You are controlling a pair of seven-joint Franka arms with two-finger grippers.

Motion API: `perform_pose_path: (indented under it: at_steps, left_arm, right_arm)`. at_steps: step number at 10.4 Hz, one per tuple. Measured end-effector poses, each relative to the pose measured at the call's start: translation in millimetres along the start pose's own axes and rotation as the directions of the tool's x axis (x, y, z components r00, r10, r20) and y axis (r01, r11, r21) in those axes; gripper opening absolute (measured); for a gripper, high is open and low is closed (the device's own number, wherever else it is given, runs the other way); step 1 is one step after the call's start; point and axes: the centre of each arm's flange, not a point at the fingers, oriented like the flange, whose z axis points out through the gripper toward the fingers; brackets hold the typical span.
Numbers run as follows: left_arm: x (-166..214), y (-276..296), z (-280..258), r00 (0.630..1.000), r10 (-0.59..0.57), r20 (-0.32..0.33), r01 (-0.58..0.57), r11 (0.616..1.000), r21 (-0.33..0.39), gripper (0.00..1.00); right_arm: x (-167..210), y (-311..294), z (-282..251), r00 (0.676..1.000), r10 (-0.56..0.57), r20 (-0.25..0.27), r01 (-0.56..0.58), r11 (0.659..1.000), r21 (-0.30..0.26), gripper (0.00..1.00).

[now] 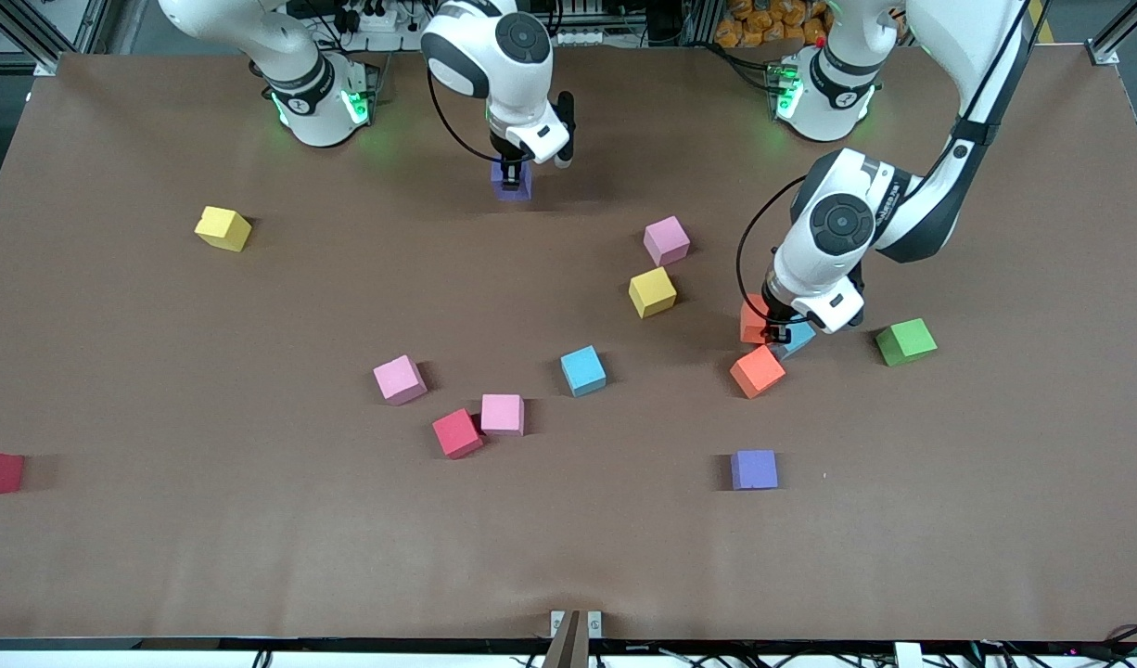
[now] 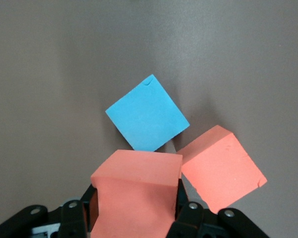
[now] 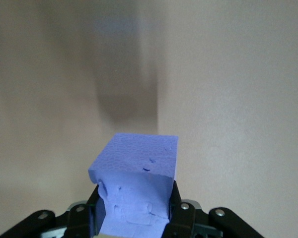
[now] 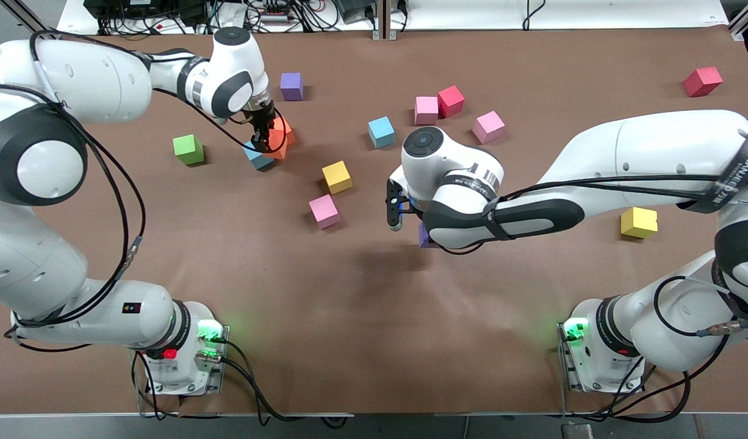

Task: Form number 2 with 11 blocks
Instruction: 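Lower the purple block onto the table with the right gripper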

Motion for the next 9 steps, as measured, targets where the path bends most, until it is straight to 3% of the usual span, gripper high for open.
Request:
perform_pose_path:
  at_steps: [2, 6, 9]
  left_arm:
    - [0, 0, 0, 1.0, -0.002, 0.002, 0.002, 1.0, 0.001, 0.6]
    - [4, 1, 0, 1.0, -0.012, 0.005, 0.012, 1.0, 0.003, 0.6]
    - [2, 0, 1, 1.0, -0.005, 0.005, 0.005, 1.0, 0.005, 0.6]
  right_arm:
    - [2, 0, 14, 1.0, 0.02, -0.022, -0.02, 1.0, 0.0, 0.52]
    - [-1, -2, 34, 0.999, 0.041, -0.016, -0.041, 0.999, 0.015, 0.52]
    - [-4, 4, 43, 1.0, 0.018, -0.002, -0.018, 1.0, -0.008, 0.52]
